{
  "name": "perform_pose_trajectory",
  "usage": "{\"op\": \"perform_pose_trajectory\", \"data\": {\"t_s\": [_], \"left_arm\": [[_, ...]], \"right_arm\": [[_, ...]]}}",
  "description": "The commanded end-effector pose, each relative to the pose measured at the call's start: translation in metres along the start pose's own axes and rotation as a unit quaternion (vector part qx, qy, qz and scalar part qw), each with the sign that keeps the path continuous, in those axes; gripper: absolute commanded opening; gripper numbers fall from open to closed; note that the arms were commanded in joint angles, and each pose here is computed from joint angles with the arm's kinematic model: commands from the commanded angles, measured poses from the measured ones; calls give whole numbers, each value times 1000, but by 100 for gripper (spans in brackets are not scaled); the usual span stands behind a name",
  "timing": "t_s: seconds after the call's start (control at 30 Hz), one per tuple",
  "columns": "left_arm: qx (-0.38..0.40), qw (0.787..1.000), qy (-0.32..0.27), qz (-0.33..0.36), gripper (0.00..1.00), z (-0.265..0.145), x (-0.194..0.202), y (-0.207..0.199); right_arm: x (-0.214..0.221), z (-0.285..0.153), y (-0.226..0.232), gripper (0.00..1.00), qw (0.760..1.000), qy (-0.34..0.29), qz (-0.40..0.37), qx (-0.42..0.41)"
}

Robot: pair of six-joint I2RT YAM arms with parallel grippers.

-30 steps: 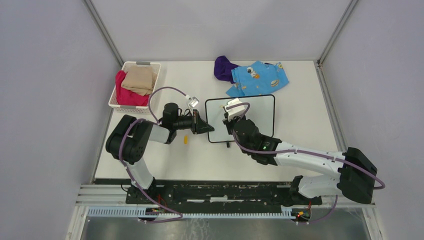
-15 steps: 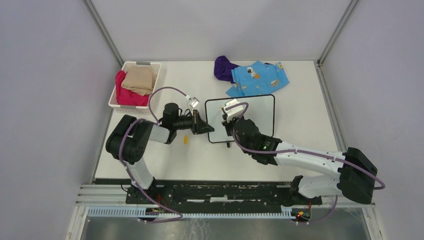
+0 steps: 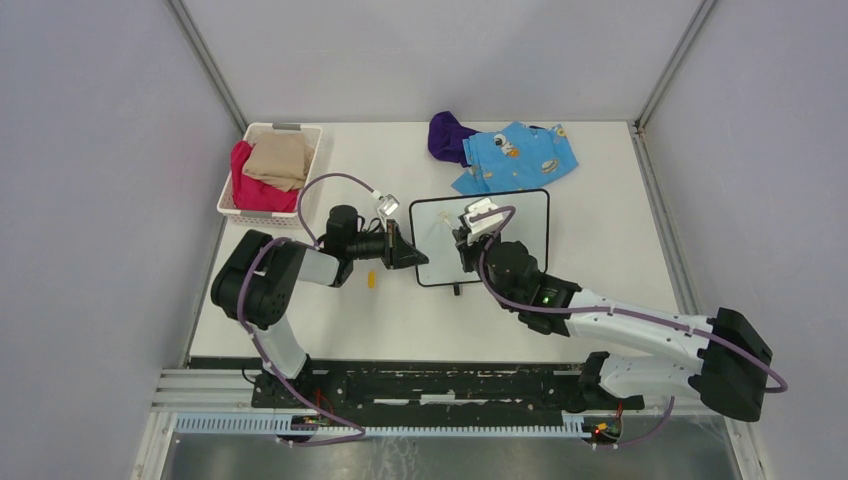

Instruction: Write a sentence on the whiteboard

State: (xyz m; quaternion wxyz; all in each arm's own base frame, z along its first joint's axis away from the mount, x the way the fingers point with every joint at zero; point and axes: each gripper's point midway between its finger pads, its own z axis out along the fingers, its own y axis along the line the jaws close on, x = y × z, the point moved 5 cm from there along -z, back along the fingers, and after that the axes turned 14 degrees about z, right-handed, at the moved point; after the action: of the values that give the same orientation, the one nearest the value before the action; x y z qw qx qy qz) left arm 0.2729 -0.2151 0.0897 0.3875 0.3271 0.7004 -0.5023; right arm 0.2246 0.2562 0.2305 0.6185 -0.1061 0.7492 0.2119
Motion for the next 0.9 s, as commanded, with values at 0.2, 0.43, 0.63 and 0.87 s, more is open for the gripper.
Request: {"op": "perform_pose_trajectory", "data": {"t_s": [0.2,0.43,0.63,0.87], "left_arm": [[-13,1000,-1,26,15,1,-7,4],[-13,1000,-1,26,15,1,-7,4],[-14,1000,-2,27,15,1,-8,5],[-14,1000,-2,27,15,1,-8,5]], "right_arm": [[-26,1,-17,0,999,-41,14,20],[-25,5,-10,0,999,-38,18,-5],[-21,10,-10,0,1000,-26,14,-1],[-17,13,-15,0,1000,-19,15,13]]}}
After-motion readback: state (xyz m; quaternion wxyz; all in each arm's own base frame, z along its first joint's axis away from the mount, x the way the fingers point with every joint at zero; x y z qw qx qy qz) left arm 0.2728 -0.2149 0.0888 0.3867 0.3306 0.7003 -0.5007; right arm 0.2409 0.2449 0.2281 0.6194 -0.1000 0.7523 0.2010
